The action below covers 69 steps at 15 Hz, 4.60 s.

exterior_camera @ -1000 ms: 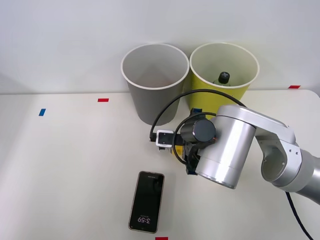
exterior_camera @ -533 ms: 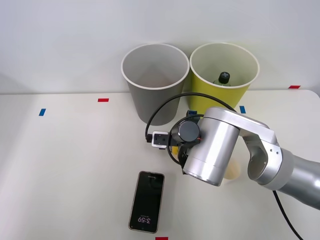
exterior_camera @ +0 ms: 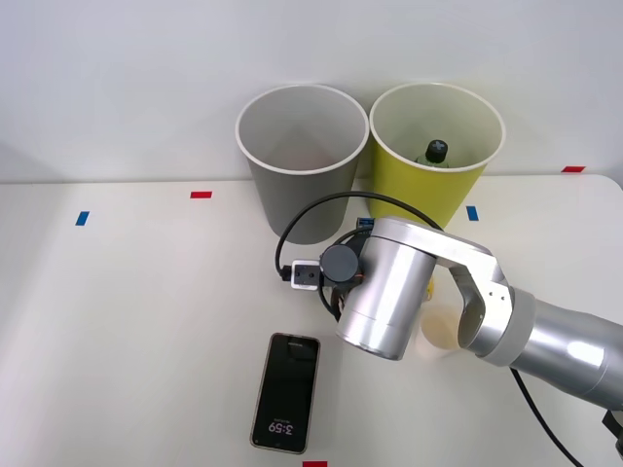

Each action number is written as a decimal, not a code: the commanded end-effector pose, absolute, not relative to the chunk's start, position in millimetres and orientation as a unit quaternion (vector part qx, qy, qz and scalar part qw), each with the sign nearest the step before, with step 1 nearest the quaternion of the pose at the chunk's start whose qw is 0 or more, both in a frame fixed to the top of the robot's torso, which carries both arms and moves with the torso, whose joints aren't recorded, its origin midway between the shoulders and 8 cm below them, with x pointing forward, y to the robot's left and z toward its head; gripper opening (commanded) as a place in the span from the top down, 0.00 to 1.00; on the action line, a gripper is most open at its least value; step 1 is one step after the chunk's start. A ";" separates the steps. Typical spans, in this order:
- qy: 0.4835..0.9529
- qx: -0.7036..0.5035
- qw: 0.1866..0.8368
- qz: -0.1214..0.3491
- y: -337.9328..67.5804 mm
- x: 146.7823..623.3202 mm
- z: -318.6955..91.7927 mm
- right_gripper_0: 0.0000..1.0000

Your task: Put cans in the gray bin, plastic bottles in the light green bin

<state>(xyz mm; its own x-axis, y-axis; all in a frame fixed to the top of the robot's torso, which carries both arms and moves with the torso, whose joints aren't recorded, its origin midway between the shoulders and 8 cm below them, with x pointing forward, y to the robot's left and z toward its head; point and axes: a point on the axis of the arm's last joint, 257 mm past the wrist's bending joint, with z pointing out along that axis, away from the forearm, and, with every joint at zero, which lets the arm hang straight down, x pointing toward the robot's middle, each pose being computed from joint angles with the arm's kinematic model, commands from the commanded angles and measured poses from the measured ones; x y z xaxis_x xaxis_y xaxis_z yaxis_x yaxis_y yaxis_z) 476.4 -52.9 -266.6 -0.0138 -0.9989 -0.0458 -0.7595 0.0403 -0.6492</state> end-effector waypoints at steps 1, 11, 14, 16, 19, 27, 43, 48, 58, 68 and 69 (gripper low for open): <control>0.675 -0.654 0.250 -0.234 -56.1 477.7 -272.0 0.00; 0.674 -0.658 0.239 -0.236 -50.8 486.6 -289.8 0.00; 0.671 -0.659 0.235 -0.245 -53.5 492.3 -294.0 0.00; 0.668 -0.663 0.233 -0.246 -54.3 492.3 -294.2 0.08; 0.661 -0.667 0.234 -0.251 -58.9 493.0 -289.8 0.89; 0.686 -0.652 0.238 -0.217 -66.8 452.0 -285.6 1.00; 0.731 -0.400 0.525 0.174 69.7 433.6 -163.1 1.00; 0.653 -0.325 0.613 0.304 62.7 417.3 -62.9 1.00; 0.514 -0.182 0.768 0.334 -63.3 453.3 121.0 1.00; 0.551 -0.117 0.803 0.196 -177.1 551.2 114.7 1.00; 0.556 -0.115 0.801 0.189 -182.1 557.0 109.8 1.00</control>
<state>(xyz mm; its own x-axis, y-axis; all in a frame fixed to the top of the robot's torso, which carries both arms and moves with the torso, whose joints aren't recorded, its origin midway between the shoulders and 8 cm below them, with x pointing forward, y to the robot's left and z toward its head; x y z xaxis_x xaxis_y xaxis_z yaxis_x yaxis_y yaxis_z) 550.9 -177.3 113.1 0.3124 0.1868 -0.9314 -0.4454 0.8948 0.0301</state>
